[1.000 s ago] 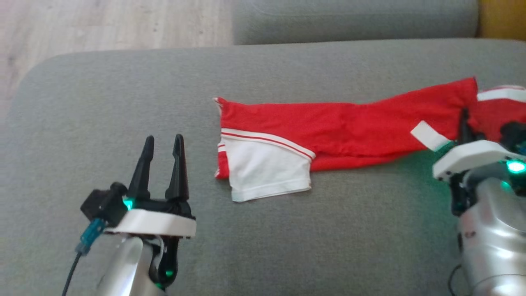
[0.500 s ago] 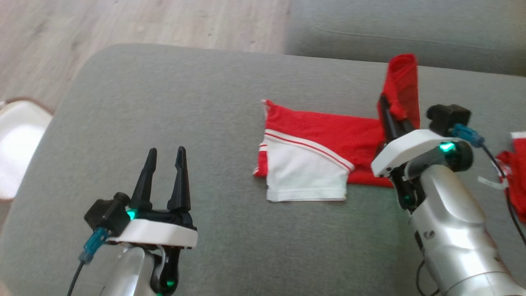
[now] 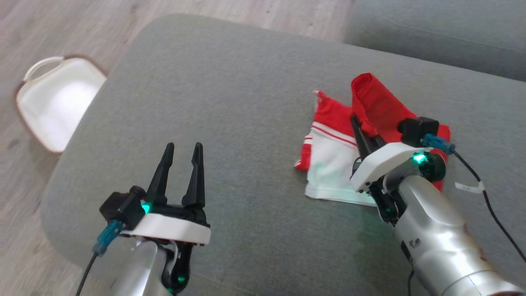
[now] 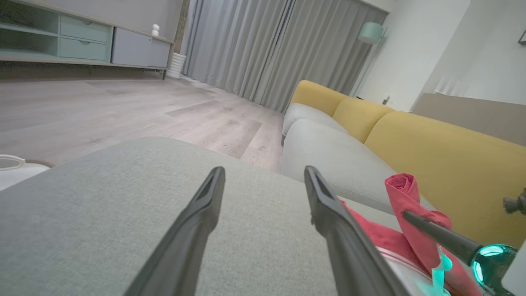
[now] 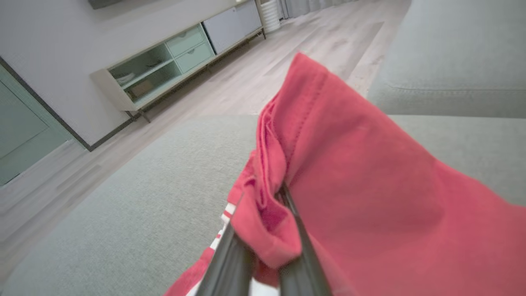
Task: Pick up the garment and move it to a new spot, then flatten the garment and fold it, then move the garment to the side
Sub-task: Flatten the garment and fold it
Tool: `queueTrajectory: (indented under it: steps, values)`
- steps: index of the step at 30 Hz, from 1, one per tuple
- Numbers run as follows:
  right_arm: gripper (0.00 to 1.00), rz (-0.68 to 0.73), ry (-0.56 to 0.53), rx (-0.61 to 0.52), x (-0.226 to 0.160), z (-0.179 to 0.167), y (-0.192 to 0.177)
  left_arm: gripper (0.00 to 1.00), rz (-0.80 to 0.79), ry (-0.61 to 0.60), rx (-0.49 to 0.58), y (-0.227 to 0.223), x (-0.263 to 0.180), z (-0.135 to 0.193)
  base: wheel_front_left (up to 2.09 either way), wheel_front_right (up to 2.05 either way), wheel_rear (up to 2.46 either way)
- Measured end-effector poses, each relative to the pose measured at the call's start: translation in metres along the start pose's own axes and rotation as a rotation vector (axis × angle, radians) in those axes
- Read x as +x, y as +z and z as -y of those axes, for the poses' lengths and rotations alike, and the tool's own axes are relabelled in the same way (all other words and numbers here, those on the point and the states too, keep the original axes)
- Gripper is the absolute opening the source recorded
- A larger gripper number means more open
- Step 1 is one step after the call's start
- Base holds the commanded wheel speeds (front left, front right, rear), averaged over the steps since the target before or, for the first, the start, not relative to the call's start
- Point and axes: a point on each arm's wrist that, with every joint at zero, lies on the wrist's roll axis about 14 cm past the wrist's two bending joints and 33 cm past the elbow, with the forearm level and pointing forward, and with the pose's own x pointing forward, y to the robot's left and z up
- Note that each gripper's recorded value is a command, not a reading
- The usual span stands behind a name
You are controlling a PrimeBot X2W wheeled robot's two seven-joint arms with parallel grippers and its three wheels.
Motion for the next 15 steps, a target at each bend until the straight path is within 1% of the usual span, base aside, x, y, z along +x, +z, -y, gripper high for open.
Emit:
queueTrajectory:
  steps: [6,10,11,12,15]
  values:
    - [0.00,-0.050,0.066,0.002,0.015,-0.021,-0.016,1.00,-0.008,0.034,0.003,-0.001,-0.004,-0.010,0.00,0.00,0.00]
    - [0.00,-0.099,0.094,-0.003,0.016,-0.029,-0.032,1.00,-0.014,0.052,0.006,-0.003,-0.006,-0.015,0.00,0.00,0.00]
    - [0.92,-0.105,0.104,-0.004,0.016,-0.033,-0.034,1.00,-0.015,0.054,0.006,-0.003,-0.007,-0.015,0.00,0.00,0.00]
    - [1.00,-0.107,0.115,0.001,0.015,-0.036,-0.035,1.00,-0.016,0.055,0.006,-0.003,-0.007,-0.016,0.00,0.00,0.00]
    - [1.00,-0.079,0.179,0.045,0.014,-0.058,-0.027,1.00,-0.019,0.053,0.004,-0.004,-0.006,-0.015,0.00,0.00,0.00]
